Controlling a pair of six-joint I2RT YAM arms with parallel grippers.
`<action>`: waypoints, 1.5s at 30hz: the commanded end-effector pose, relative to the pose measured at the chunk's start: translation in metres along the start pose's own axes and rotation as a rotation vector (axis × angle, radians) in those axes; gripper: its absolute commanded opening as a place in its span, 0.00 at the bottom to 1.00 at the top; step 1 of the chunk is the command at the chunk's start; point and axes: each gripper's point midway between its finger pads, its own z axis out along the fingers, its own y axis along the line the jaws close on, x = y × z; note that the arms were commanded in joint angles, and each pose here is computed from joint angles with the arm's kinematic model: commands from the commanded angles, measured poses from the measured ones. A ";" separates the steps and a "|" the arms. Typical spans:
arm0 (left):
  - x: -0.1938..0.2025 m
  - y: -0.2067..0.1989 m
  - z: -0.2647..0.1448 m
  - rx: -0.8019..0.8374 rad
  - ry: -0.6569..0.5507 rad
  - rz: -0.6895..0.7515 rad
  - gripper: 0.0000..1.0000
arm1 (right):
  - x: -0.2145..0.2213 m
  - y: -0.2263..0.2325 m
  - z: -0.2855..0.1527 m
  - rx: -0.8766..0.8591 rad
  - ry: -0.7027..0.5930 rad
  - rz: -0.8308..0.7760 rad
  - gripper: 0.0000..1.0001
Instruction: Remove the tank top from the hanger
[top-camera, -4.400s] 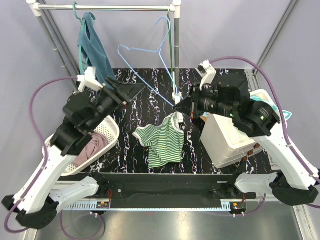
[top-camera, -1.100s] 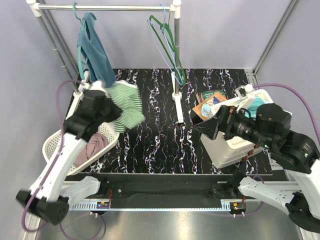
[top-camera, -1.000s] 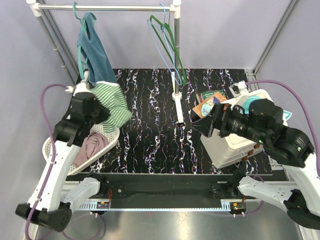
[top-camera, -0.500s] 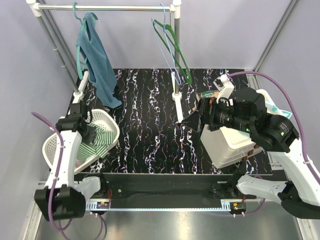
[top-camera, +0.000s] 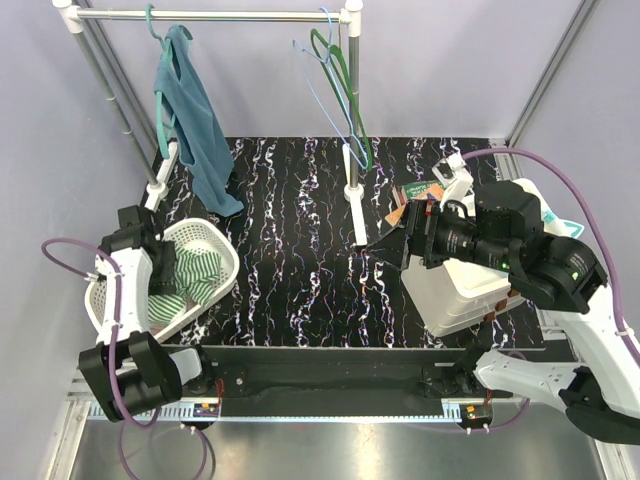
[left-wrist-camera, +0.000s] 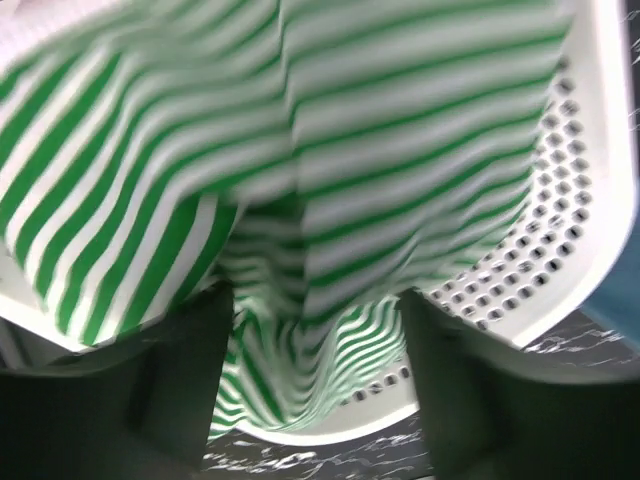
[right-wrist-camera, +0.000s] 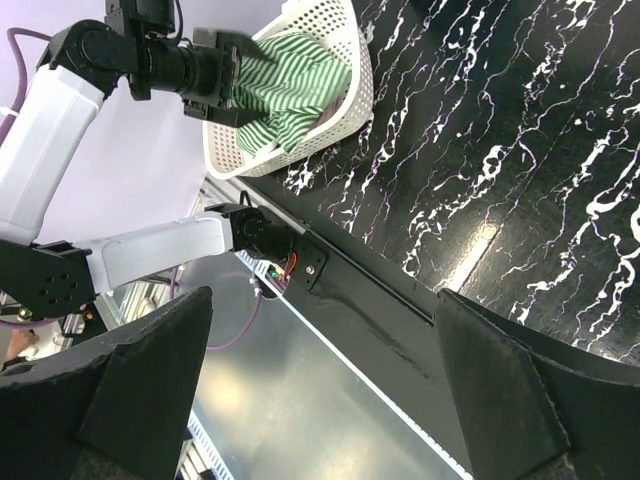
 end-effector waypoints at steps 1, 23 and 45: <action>-0.009 -0.028 -0.021 0.118 -0.004 -0.062 0.95 | -0.001 0.008 0.003 -0.040 0.011 -0.009 1.00; -0.027 -0.148 -0.411 1.589 -0.351 0.401 0.89 | -0.011 0.011 0.043 -0.048 0.065 -0.083 1.00; -0.019 -0.283 -0.331 1.396 -0.513 0.820 0.74 | -0.038 0.007 0.047 0.007 -0.020 -0.166 1.00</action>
